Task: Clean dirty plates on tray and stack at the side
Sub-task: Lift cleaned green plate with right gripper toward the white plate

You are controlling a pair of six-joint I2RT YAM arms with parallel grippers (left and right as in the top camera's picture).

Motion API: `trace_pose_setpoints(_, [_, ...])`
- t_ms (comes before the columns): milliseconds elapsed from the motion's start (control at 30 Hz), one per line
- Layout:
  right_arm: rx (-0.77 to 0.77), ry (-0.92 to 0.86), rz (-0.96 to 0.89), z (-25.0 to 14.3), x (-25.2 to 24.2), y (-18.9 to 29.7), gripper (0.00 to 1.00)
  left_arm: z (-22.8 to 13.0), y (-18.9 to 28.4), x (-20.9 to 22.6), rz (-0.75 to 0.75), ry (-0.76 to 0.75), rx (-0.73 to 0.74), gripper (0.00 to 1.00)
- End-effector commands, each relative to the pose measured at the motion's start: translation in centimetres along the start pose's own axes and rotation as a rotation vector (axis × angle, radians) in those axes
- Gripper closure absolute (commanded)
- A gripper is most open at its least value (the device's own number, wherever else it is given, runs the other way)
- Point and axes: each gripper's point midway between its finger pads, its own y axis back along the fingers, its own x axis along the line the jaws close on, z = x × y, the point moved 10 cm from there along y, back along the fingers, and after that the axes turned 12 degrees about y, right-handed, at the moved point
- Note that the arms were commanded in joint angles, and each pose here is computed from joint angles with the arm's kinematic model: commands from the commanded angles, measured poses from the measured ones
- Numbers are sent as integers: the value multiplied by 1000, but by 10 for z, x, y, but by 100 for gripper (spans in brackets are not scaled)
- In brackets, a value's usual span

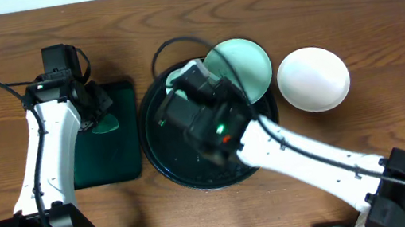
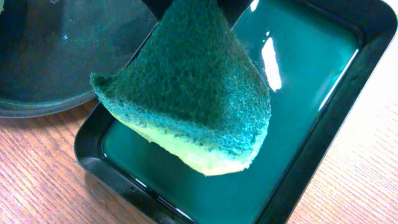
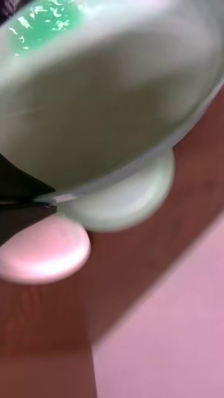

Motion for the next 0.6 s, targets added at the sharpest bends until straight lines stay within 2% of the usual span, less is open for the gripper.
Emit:
trace_pose_setpoints(0, [-55, 14, -242, 4, -14, 24, 99, -1, -4, 3, 15, -7, 3, 93])
trace_pose_setpoints(167, [-112, -1, -409, 9, -14, 46, 99, 0, -4, 2, 14, -7, 2, 93])
trace_pose_setpoints(267, [-124, -8, -434, 10, -14, 50, 99, 0, -4, 2, 14, -6, 2, 93])
trace_pose_setpoints(333, [-125, -7, -414, 10, -13, 50, 99, 0, -4, 2, 14, -6, 2, 93])
trace_pose_setpoints(567, [-111, 15, -111, 9, 4, 38, 99, 0, -4, 2, 13, -6, 1, 93])
